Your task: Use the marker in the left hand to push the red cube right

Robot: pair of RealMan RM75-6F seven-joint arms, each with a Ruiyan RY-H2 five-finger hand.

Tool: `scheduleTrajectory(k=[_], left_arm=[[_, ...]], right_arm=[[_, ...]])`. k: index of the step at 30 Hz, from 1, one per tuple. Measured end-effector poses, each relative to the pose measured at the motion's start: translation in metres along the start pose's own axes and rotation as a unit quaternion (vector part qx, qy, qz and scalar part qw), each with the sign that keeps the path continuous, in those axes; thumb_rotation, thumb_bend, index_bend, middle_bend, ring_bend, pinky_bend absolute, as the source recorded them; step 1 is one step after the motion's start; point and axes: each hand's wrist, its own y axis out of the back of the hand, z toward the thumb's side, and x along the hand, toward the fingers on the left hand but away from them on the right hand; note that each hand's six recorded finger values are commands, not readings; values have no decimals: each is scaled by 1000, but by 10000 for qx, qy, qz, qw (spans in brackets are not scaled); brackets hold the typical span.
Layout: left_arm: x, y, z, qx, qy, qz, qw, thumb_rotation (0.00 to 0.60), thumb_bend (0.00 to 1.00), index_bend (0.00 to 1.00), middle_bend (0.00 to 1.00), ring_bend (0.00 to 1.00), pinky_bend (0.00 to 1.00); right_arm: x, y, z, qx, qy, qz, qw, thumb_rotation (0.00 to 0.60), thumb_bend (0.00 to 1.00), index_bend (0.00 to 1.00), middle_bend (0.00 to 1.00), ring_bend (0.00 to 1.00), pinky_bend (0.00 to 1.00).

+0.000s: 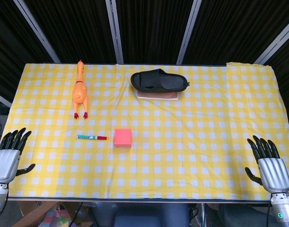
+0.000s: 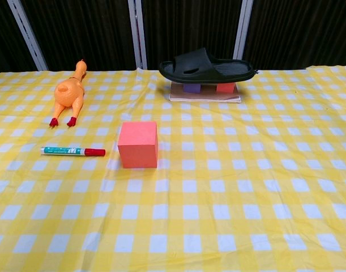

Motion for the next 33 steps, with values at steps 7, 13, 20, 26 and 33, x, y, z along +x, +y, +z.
scheduleTrajectory(k=[7,13,20,26,33], left_arm=[[0,-1,0,3,-3,-36,10000,600,87,0,0,0,0],[7,-2,3,-35,-50,-81,9999,600,87,2,0,0,0],[33,-6,17,-155,-143,-203,9996,600,157,245,59,0,30],[72,-17,43,-166,-194,-339,9991,600,238,413,103,0,56],[113,-38,83,-156,-212,-574,9980,600,252,447,104,0,56]], right_arm=[[0,0,0,-12,-2,3,10000,600,353,0,0,0,0],[0,0,1,1,-2,-5,10000,600,354,0,0,0,0],[0,0,0,-14,-15,5,10000,600,354,0,0,0,0],[0,-1,0,-20,3,18,10000,600,355,0,0,0,0],[0,0,-1,-61,1,23,10000,600,354,0,0,0,0]])
